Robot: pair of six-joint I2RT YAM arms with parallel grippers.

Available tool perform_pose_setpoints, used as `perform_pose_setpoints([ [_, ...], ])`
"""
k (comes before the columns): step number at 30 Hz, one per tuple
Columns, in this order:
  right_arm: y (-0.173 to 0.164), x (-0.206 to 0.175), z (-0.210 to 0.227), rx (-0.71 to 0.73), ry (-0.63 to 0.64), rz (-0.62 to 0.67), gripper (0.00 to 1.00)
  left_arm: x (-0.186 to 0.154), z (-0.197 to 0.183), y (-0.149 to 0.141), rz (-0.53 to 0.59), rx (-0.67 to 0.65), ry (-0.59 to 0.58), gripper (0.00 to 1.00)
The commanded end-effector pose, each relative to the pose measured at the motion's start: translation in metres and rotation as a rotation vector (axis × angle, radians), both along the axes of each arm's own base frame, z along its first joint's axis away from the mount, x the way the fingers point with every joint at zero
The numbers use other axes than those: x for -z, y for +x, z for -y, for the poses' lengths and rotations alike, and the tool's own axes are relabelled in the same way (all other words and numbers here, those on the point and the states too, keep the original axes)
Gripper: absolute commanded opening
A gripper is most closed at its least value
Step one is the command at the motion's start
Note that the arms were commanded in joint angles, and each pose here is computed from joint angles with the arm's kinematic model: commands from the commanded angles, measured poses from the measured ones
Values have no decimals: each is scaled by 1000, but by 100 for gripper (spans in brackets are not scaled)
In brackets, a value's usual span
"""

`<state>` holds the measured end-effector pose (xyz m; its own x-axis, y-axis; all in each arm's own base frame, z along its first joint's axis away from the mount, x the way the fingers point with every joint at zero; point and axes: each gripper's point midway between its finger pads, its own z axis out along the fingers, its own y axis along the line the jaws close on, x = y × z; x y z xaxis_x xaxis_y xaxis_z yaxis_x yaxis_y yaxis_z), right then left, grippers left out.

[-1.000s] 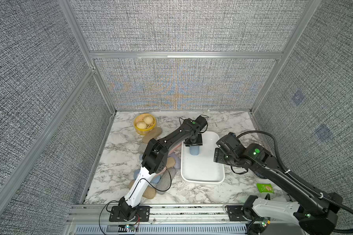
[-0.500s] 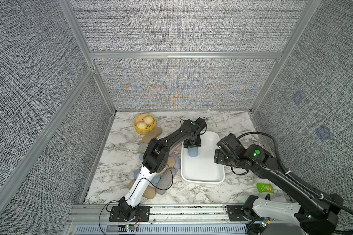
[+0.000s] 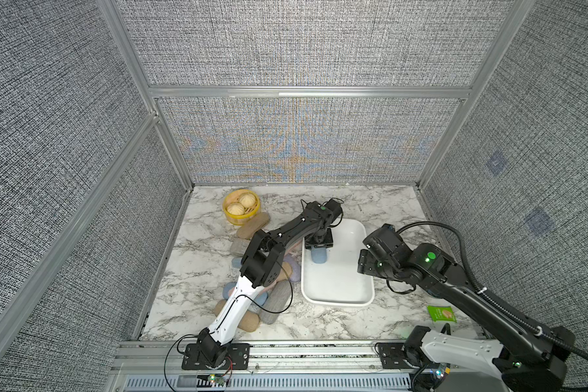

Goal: Put the glasses cases into the storage boxes
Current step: Place the glasses case in the storage box.

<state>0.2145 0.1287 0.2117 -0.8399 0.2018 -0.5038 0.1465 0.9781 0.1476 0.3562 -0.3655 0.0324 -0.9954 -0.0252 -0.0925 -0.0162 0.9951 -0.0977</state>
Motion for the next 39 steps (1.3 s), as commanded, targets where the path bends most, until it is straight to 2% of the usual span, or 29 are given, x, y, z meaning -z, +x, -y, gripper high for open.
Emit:
perform_pose_setpoints([
  [1, -1, 0, 0, -1, -3, -5, 84, 2, -2, 2, 3, -12, 12, 45],
  [12, -1, -4, -1, -14, 6, 0, 84, -6, 2, 6, 19, -5, -9, 67],
  [14, -1, -6, -3, -17, 10, -1, 84, -9, 1, 7, 25, -2, -8, 76],
  [21, -1, -11, -10, -40, 16, -16, 85, -29, 3, 7, 63, 19, -29, 79],
  [26, -1, -22, -26, -102, 12, -2, 85, -73, -1, 5, 130, 35, -58, 79],
  [30, -4, -27, -58, -217, -1, 6, 84, -124, -23, 1, 247, 45, -62, 79],
  [33, -8, -29, -95, -319, 4, 20, 84, -159, -59, -6, 356, 37, -6, 79],
  [36, -15, -25, -137, -421, 1, 25, 84, -185, -103, -17, 457, 18, 87, 84],
  [39, -29, -13, -181, -517, -11, 10, 84, -193, -145, -26, 537, 11, 196, 95],
])
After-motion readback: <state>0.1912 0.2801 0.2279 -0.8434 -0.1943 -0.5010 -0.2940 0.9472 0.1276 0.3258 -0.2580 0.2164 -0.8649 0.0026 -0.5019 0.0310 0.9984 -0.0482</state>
